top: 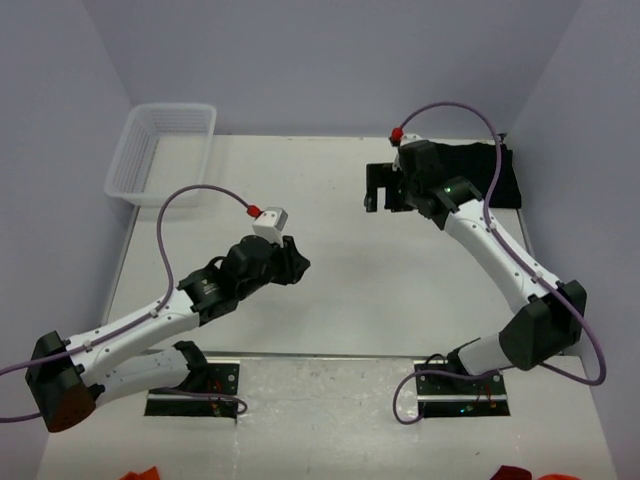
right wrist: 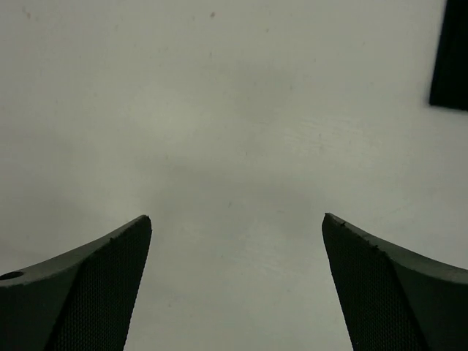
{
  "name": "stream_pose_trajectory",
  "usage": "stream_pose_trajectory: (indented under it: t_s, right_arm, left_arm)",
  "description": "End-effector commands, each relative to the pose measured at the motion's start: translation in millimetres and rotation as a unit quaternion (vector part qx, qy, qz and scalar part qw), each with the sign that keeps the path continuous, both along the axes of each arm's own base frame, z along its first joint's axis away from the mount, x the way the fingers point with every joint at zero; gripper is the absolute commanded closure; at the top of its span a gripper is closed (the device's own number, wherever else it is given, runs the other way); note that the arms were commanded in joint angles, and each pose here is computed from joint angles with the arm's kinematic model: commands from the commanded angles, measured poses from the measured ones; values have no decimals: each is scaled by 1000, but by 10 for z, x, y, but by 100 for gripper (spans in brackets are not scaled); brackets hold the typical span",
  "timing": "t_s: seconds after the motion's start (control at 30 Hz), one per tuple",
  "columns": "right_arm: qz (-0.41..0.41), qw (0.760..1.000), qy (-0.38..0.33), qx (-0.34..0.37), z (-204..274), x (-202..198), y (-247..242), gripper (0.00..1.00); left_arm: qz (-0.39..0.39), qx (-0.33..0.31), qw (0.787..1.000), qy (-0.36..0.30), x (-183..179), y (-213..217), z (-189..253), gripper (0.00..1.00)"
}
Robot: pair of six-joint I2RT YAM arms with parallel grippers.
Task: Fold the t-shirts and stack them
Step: Put the neatly folded tshirt into the corner of the board with the right arm
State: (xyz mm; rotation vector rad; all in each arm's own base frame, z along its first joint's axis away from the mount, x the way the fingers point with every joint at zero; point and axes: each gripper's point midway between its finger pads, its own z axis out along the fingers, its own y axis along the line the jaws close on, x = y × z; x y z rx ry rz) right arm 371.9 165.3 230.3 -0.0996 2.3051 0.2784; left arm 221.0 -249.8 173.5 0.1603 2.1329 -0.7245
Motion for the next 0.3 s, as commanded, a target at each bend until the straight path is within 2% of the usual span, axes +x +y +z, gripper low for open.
stream_pose_trajectory:
  t_s: [0.0,0.03,0.07,0.1,0.13,0.17,0.2,0.27]
  right_arm:
    - [32,999,-14,41,-16,-268,189,1]
    - [38,997,-31,54,98,-390,188,1]
    - [46,997,-21,58,-37,-513,208,1]
    - [66,995,-15,72,-61,-631,269,1]
    - [83,992,-32,86,46,-777,317,1]
    - [88,992,-23,87,-92,-891,326,1]
    - [91,991,-28,89,-112,-965,330,1]
    - [96,990,-32,99,-138,-1154,321,1]
  left_arm:
    - [61,8,996,-57,204,179,267,58]
    - [66,12,996,-61,222,200,286,52]
    - [74,17,995,-66,244,229,297,47]
    - [77,23,995,-67,251,252,293,35]
    - [79,24,994,-69,256,260,312,28]
    - [81,29,994,-74,270,278,324,22]
    - [85,32,993,-76,279,297,327,11]
    - [106,45,990,-83,325,377,327,1]
